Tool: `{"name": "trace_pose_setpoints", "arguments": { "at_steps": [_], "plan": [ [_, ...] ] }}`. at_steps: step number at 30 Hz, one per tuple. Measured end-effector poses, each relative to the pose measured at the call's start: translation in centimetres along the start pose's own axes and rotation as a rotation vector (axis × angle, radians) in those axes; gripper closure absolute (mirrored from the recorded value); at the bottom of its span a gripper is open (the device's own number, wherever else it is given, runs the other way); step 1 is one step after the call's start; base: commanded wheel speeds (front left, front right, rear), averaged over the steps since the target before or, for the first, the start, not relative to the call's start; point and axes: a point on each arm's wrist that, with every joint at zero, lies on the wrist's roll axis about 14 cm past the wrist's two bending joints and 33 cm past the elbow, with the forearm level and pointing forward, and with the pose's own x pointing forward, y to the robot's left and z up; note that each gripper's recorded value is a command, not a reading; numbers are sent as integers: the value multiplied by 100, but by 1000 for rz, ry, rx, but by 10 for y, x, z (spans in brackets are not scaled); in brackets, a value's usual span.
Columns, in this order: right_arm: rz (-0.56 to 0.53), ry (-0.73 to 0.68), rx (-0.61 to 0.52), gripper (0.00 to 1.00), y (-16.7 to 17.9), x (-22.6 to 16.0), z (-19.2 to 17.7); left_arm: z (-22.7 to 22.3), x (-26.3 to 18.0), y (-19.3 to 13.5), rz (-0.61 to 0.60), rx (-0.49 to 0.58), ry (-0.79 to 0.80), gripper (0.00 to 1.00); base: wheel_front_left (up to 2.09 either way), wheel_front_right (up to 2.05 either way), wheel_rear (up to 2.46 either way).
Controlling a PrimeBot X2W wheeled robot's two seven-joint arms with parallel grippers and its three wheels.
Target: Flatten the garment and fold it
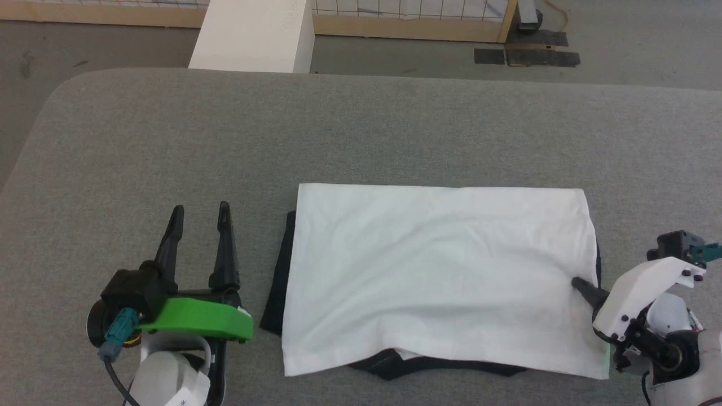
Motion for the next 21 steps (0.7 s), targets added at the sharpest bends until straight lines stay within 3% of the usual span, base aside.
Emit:
{"name": "trace_pose_setpoints", "arguments": {
  "at_steps": [12,16,21],
  "plan": [
    [-331,-157,-132,100,-96,-51,36,-2,1,-5,-19,-2,6,0,0,0,0],
    [-308,-208,-174,100,-83,-58,48,-3,2,-7,-28,-4,7,0,0,0,0],
    [-205,-275,-325,100,-27,-72,67,-3,1,-10,-36,-6,7,0,0,0,0]
  ]
}}
